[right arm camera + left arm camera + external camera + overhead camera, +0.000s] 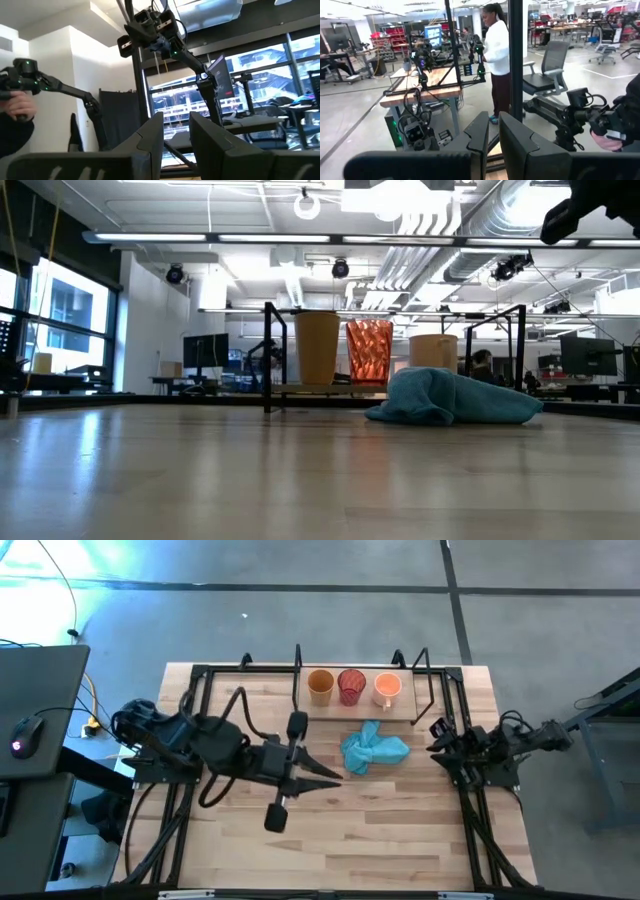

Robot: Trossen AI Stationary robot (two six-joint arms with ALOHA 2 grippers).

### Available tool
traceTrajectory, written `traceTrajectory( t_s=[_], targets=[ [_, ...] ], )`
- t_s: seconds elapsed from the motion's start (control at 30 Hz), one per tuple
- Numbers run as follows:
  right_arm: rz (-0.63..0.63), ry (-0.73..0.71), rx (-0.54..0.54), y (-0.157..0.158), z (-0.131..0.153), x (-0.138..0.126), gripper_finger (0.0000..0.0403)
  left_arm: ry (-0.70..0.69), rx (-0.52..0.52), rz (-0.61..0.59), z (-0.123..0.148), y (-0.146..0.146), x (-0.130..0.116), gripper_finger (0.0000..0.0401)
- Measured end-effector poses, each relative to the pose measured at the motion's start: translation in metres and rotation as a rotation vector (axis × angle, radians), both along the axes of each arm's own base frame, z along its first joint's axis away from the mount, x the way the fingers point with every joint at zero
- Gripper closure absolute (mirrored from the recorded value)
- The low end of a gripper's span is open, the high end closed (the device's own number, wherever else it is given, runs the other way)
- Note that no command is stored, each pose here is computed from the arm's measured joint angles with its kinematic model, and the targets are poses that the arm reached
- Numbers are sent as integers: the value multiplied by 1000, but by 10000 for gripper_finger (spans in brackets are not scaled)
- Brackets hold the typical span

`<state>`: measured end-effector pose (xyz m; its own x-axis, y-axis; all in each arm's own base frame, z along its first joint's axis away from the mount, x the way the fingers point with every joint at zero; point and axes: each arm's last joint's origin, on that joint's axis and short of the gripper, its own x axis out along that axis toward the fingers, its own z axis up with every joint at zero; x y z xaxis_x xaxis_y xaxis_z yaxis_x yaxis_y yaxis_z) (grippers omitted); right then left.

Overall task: Stack small to large cups/mugs on shelf
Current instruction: Return to Home Position

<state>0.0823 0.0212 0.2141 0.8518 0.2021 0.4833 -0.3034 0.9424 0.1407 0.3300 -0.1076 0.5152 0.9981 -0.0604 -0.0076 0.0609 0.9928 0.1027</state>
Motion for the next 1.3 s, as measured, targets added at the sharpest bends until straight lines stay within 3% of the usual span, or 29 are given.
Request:
traceTrajectory(
  t_s=[0.37, 0.87, 1.3],
  targets=[
    [33, 26, 20, -8, -2, 2, 320, 14, -33, 29, -12, -7, 5, 366],
    [-110, 279, 57, -19, -24, 12, 320, 46, -36, 42, -15, -6, 5, 366],
    [-141, 407, 60, -20, -36, 14, 320, 61, -36, 71, -17, -5, 5, 366]
  ],
)
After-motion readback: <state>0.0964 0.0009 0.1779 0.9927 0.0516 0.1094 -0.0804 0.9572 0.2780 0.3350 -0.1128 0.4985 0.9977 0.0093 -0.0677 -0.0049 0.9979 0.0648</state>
